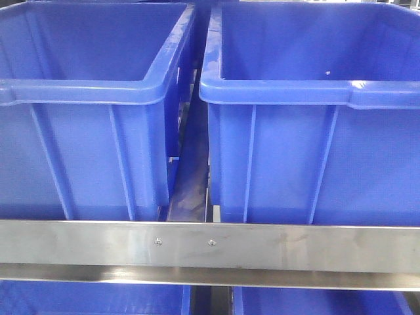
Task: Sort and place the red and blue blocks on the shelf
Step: 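Open the left gripper to drop the blue cube into its bin, then open the right gripper to drop the red cube into its bin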
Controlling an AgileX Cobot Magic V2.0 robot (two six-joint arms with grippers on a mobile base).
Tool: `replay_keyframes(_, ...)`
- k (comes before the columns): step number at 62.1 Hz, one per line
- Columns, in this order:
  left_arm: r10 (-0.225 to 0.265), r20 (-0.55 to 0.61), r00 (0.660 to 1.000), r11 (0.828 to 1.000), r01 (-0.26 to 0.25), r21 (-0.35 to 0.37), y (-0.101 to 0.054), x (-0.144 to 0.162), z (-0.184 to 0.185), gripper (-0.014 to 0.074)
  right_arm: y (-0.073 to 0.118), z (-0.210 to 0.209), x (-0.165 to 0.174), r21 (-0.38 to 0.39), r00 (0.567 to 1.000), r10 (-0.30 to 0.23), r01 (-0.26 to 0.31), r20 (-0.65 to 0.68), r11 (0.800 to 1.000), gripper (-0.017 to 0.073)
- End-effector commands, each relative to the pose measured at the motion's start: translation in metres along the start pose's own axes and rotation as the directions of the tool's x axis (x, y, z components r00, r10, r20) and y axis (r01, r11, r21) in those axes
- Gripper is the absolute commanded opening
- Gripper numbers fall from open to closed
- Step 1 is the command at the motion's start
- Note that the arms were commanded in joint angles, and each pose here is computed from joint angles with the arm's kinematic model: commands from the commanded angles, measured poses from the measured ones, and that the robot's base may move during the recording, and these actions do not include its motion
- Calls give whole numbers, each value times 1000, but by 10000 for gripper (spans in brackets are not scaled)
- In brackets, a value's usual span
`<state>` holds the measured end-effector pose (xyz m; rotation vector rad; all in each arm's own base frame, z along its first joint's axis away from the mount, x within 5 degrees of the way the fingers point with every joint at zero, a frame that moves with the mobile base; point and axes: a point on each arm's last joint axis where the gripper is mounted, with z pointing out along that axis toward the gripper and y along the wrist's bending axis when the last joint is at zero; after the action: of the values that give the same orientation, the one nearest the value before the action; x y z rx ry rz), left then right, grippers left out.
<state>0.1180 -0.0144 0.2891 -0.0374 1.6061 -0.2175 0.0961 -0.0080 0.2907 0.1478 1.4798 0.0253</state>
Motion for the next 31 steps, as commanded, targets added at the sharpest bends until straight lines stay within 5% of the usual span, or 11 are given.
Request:
replay_keyframes(1,-18,134,991,1000,18,3,0,-14,-7,130,2,-6,-19,-7,992,-40,41,119,999,57)
replay_keyframes(16,-16,161,987,1000,16,1,1,-11,-10,129,2,-12,-18,-9,993,-43,44,112,999,57)
replay_keyframes(24,76,233,969,997,-67,-46,4,-18,-12,129,3,-12,-18,-25,993,-40,43,111,999,57)
replay_keyframes(31,84,242,967,993,-60,-102,10,-19,-13,129,7,-12,-17,-67,994,-33,40,103,997,57)
